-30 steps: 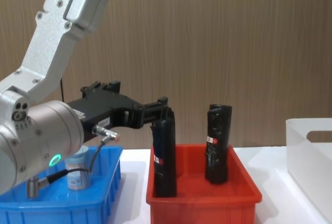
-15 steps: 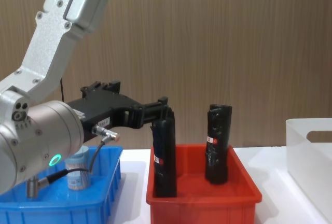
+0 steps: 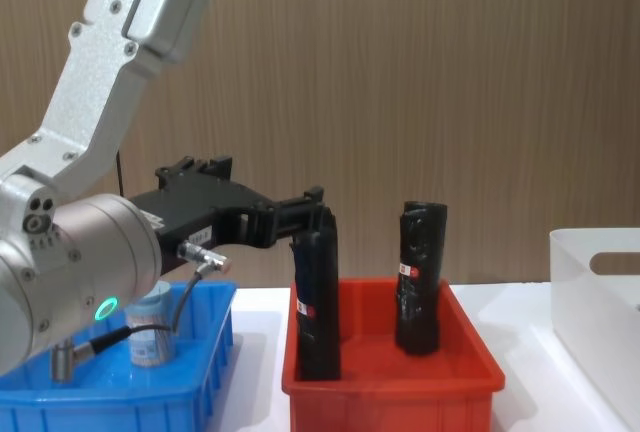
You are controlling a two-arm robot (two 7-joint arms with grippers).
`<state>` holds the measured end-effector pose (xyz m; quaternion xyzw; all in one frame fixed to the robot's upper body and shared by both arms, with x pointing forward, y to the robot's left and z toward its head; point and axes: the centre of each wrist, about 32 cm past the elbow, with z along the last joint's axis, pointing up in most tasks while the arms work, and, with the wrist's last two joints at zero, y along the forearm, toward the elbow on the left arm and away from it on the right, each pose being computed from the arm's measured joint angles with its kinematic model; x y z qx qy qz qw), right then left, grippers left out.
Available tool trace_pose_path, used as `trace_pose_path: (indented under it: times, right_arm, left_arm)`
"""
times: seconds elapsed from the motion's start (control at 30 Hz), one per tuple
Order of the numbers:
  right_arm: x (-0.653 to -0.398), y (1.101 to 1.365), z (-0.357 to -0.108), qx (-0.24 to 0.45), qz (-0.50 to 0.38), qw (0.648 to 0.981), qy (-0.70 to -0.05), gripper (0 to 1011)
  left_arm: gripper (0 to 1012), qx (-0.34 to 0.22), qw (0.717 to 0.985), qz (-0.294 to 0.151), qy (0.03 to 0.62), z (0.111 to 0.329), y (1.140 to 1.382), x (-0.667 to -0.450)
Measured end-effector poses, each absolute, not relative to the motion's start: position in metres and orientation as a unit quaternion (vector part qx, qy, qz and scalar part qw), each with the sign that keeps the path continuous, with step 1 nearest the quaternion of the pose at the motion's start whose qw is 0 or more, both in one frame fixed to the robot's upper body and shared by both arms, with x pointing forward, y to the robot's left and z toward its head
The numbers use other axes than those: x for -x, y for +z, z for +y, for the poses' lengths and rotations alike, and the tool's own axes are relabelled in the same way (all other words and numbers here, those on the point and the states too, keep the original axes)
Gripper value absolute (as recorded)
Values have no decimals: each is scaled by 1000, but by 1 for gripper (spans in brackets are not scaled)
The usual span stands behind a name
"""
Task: Pick the cotton swabs from the blue box and place them into the white box.
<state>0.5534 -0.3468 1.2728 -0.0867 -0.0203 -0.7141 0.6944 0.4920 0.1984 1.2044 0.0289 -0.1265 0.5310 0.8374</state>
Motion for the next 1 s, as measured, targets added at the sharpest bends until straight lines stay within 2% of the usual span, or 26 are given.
trace_pose_path:
  times: [0.07,1.0]
  right_arm:
    - [-553,1273,-347,86,-20,694,-714,1002]
    - [-551,1273,-350,83,-27,694,-715,1002]
  left_arm:
    - [1003,-29,837,-126,531,198,1204,-492]
    - [1003,-29,837,-126,531,198,1204,-492]
